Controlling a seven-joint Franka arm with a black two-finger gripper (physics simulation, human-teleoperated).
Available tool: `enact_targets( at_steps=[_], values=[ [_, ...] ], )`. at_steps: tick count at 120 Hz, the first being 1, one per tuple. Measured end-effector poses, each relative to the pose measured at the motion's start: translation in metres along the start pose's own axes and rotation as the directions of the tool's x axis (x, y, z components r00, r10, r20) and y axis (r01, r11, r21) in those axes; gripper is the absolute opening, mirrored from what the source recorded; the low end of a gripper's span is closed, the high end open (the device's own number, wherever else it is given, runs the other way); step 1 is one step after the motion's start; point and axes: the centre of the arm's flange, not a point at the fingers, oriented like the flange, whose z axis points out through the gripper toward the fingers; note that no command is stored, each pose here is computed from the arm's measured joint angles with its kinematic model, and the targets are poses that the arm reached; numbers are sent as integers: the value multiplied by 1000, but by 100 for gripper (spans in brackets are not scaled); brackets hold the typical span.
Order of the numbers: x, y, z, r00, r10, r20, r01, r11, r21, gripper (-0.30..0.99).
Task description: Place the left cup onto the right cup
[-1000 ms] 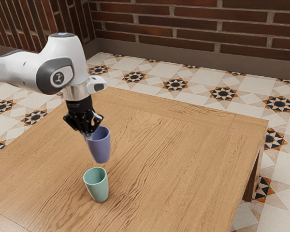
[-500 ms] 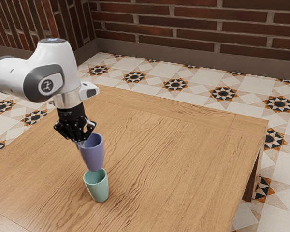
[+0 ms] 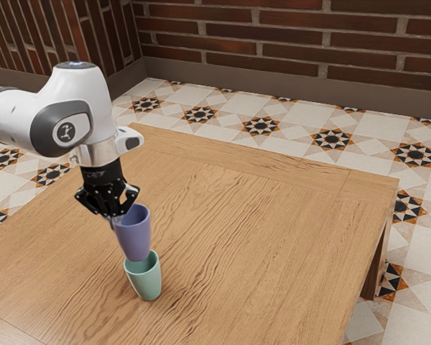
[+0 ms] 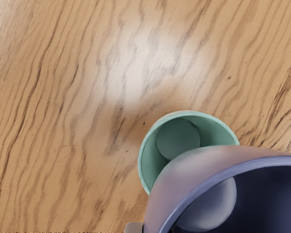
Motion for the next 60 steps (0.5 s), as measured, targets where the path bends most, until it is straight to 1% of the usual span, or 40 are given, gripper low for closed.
enact_targets(
  at_steps=[60],
  values=[
    [10,2,13,999,-39,4,39,999,-6,-9]
  ],
)
